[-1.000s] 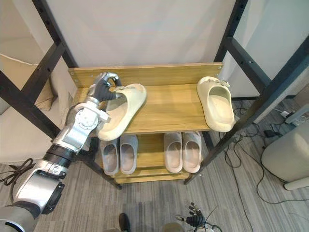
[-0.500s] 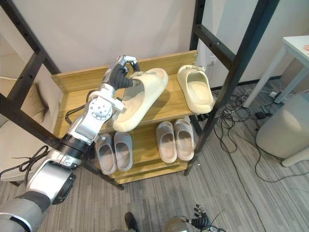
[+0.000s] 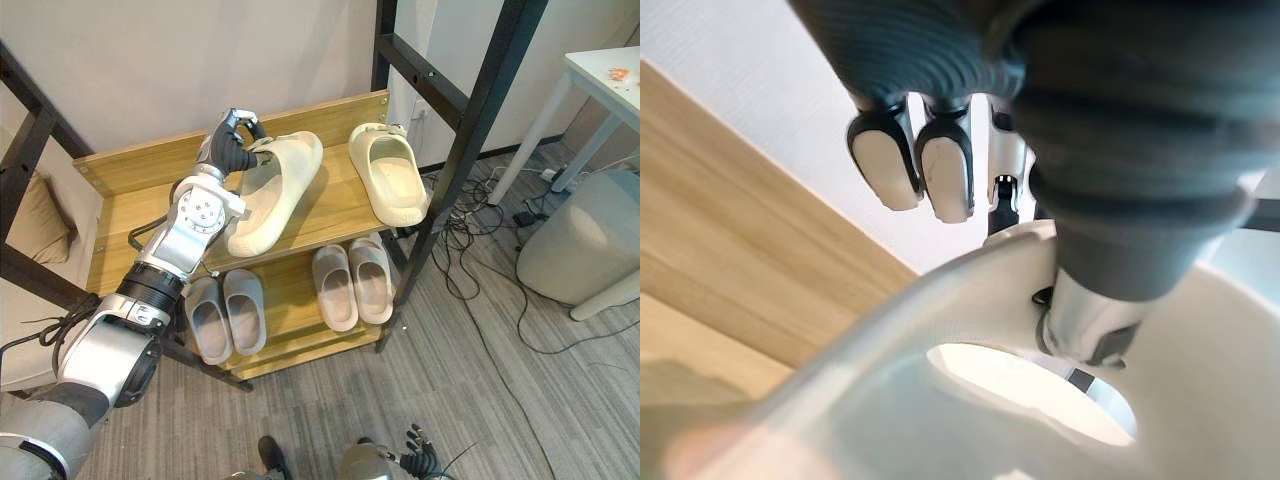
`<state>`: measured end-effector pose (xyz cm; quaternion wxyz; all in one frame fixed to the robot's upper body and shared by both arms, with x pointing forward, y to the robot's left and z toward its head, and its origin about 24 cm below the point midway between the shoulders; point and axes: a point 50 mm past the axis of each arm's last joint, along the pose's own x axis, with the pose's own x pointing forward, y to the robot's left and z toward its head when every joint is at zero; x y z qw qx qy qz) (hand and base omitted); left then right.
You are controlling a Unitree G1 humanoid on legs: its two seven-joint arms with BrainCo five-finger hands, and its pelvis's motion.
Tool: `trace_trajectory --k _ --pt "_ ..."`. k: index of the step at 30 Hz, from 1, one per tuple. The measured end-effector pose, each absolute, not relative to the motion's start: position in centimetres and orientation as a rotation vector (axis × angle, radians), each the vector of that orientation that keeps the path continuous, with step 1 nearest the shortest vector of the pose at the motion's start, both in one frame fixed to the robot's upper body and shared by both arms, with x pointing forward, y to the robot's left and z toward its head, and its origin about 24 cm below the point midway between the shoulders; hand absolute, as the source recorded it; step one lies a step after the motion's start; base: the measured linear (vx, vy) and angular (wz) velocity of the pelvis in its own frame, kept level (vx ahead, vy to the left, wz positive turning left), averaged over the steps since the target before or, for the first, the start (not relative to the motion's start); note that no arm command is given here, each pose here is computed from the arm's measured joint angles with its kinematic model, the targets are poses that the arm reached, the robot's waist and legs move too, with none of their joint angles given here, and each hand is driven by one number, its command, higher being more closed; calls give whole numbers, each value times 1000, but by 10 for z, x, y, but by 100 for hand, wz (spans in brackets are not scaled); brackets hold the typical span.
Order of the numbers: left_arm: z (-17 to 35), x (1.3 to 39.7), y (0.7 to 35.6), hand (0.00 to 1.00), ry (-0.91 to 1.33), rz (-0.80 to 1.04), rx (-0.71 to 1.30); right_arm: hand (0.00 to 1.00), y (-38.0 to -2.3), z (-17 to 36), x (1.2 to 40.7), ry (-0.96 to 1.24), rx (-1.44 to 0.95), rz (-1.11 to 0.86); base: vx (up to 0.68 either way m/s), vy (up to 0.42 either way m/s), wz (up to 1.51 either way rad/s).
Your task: Organize the slippers on the shoe rack
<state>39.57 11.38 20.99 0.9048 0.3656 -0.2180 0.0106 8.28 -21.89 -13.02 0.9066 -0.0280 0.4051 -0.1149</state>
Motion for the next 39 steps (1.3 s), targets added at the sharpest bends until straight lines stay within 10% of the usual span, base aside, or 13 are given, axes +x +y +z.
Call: trace_trajectory --k 6,7,39 --pt "205 396 105 100 -437 1 734 0 -219 -130 82 831 -53 -241 -28 4 0" --pt "204 396 103 0 -437 -3 730 0 -220 -128 82 823 -55 -242 -34 8 1" --pt "233 377 58 0 -590 -85 483 0 -220 -125 72 813 -27 -268 -16 1 3"
